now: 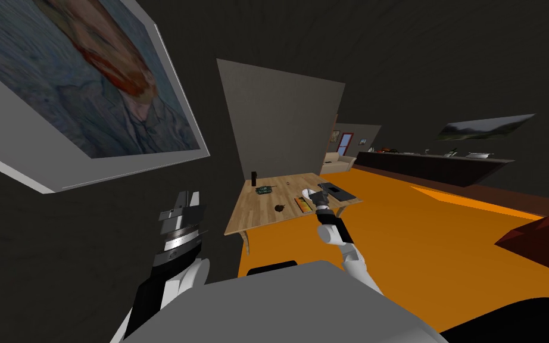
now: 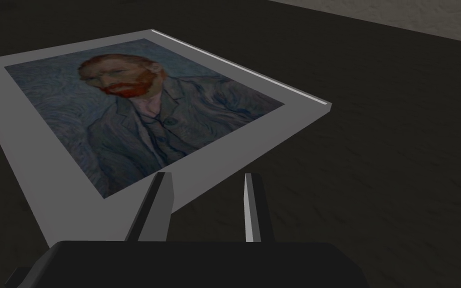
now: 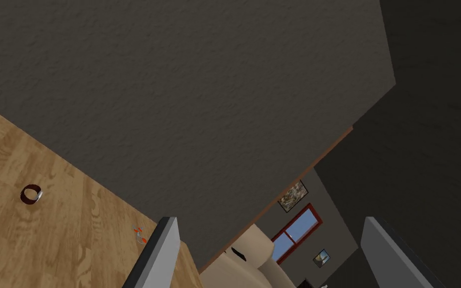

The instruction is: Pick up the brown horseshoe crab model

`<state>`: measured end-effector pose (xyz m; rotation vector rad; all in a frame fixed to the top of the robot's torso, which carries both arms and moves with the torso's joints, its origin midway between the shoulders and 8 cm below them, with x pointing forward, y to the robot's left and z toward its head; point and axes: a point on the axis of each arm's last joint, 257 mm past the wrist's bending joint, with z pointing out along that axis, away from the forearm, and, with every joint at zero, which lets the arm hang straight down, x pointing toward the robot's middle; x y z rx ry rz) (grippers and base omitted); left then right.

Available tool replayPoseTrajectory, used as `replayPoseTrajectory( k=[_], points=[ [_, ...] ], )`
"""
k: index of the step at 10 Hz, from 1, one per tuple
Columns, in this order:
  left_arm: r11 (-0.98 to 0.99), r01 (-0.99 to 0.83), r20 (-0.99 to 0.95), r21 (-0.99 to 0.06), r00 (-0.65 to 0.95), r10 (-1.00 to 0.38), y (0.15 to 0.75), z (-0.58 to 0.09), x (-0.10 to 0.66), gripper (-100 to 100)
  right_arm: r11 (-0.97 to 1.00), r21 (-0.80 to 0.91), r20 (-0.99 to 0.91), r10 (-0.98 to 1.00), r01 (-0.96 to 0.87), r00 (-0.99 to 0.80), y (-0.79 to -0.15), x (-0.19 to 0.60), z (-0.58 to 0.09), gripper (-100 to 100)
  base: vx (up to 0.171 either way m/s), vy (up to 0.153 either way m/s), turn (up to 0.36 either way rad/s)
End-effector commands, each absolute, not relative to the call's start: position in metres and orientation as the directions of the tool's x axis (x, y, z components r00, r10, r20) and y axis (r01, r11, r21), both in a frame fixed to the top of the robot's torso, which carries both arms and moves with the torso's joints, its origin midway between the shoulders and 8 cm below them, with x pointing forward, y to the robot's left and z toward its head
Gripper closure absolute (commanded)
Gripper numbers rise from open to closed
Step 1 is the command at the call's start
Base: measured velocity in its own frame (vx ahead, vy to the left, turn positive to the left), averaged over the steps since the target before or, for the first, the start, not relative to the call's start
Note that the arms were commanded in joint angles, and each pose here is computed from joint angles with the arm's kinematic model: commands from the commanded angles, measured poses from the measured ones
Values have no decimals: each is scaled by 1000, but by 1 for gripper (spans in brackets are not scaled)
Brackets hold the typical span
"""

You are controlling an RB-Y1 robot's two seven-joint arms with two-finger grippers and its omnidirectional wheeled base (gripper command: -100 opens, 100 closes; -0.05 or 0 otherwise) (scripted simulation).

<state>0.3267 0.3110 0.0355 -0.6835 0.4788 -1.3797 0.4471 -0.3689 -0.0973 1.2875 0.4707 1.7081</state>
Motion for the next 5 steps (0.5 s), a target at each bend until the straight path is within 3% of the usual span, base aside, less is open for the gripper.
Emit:
replayPoseTrajectory(
  k=[1, 5],
  points=[
    [50, 724, 81, -688, 146, -986, 311, 35, 327, 0, -575, 695, 618, 784, -430, -49, -378, 457, -105, -100, -16, -15, 13],
    [50, 724, 81, -688, 146, -986, 311, 35, 327, 0, -704, 575, 754, 654, -417, -66, -394, 474, -127, -100, -11, -11, 13]
  ],
)
